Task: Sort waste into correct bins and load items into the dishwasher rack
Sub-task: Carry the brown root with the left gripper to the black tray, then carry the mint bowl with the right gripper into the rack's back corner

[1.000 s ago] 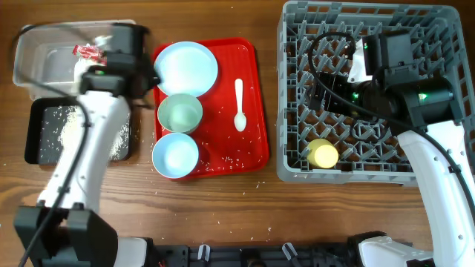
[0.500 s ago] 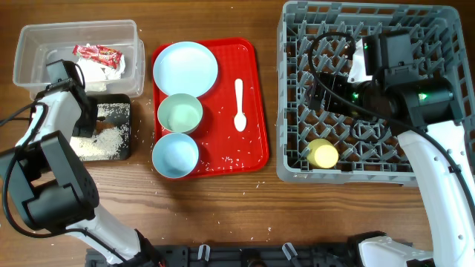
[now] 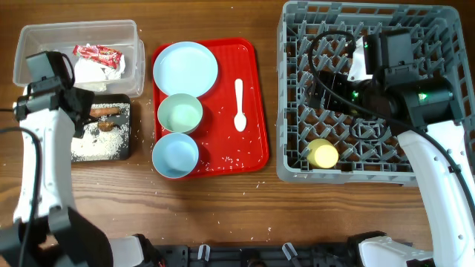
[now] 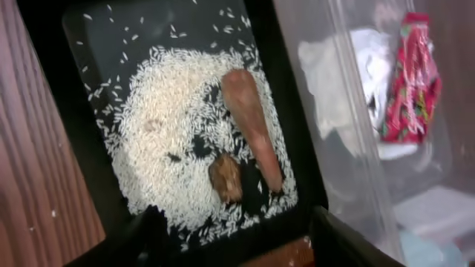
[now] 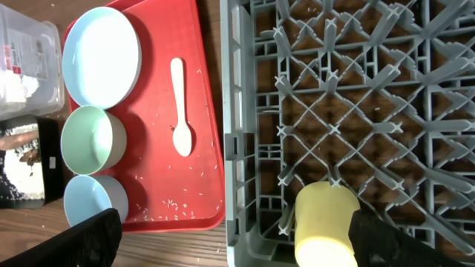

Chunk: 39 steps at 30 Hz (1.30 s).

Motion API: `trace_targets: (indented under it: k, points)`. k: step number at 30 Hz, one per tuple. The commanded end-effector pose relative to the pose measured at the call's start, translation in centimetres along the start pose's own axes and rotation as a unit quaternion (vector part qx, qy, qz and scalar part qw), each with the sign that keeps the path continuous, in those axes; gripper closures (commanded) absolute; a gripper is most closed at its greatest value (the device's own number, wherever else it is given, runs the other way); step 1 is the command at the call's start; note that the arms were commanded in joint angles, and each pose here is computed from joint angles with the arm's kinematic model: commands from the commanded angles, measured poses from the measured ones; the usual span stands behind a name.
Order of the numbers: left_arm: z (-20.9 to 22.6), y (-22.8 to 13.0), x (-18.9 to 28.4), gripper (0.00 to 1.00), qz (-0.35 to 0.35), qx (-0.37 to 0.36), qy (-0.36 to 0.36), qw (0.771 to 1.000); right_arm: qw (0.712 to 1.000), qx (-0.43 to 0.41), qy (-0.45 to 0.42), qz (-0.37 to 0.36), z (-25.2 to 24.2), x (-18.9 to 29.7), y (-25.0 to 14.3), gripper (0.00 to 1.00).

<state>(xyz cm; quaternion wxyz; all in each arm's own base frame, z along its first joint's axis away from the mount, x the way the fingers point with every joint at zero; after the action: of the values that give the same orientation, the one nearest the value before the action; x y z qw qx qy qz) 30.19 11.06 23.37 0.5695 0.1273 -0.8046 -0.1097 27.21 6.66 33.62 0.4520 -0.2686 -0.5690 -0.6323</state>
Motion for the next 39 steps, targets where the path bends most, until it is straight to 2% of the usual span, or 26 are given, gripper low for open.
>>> trace_targets:
  k: [1,3,4,6,8,10,13,15,18,24,25,26,27,30,34,36,39]
  points:
    - [-0.5,-3.0,3.2,0.41,0.03,-0.159,-0.039,0.986,0.998,0.043,0.038,-0.016,0.8,0.2,0.4,0.0]
    - [-0.9,-5.2,4.6,0.39,0.04,-0.26,-0.069,0.962,0.995,0.073,0.062,-0.026,2.2,0.0,0.7,0.0]
    - [-1.0,-6.3,5.4,0.33,0.042,-0.302,-0.084,0.949,0.994,0.084,0.07,-0.028,2.9,-0.5,0.9,0.0]
    - [-1.0,-7.0,6.2,0.27,0.041,-0.321,-0.097,0.941,0.992,0.095,0.081,-0.025,4.1,-1.6,1.3,0.0]
    - [-1.2,-6.8,7.3,0.2,0.029,-0.332,-0.121,0.935,0.99,0.096,0.101,-0.002,6.7,-5.2,1.8,0.01]
    - [-0.7,-6.2,9.2,0.18,0.007,-0.377,-0.151,0.914,0.989,0.091,0.115,0.017,8.9,-8.6,2.0,0.0]
    - [0.5,-5.1,12.6,0.15,-0.022,-0.365,-0.2,0.909,0.984,0.095,0.147,0.038,12.3,-13.1,1.7,0.04]
    - [1.0,-4.6,14.3,0.0,-0.04,-0.354,-0.232,0.905,0.981,0.101,0.161,0.034,14.9,-16.8,1.4,0.08]
    - [1.1,-4.5,14.5,0.0,-0.041,-0.353,-0.234,0.905,0.978,0.105,0.178,0.037,18.0,-22.2,0.1,0.22]
    - [1.1,-4.5,14.4,0.0,-0.04,-0.353,-0.233,0.905,0.982,0.082,0.156,0.064,18.7,-29.2,-2.5,0.55]
    - [1.1,-4.5,14.4,0.0,-0.04,-0.353,-0.233,0.905,0.982,0.082,0.153,0.067,18.7,-29.6,-2.6,0.59]
    - [1.1,-4.5,14.4,0.0,-0.04,-0.353,-0.233,0.905,0.983,0.082,0.151,0.071,18.6,-29.9,-2.8,0.73]
    - [1.1,-4.5,14.4,0.0,-0.04,-0.353,-0.233,0.905,0.983,0.081,0.148,0.072,18.5,-29.9,-2.9,0.8]
    - [1.1,-4.5,14.4,0.0,-0.04,-0.353,-0.233,0.905,0.984,0.081,0.142,0.076,18.4,-29.9,-3.0,0.96]
    - [1.1,-4.5,14.4,0.0,-0.04,-0.353,-0.233,0.905,0.987,0.056,0.127,0.075,16.8,-28.6,-1.7,0.96]
    - [1.1,-4.5,14.4,0.0,-0.04,-0.353,-0.233,0.905,0.992,0.052,0.11,0.032,14.9,-24.3,1.1,0.96]
    - [1.1,-4.5,14.4,0.0,-0.04,-0.353,-0.233,0.905,0.995,0.034,0.046,-0.076,10.9,-14.6,5.1,0.96]
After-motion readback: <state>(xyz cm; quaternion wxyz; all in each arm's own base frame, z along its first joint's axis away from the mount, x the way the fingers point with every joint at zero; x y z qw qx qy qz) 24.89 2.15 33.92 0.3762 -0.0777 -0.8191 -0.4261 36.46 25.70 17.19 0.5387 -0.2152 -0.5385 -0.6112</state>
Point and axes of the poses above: each gripper's point midway between its finger pads, its own x axis back along the fingers, its own z axis along the line the jaws close on, y = z × x, the point moved 10 cm from there along x, back along the fingers, and after that the axes turned 15 degrees about x, right-handed, at the moved point
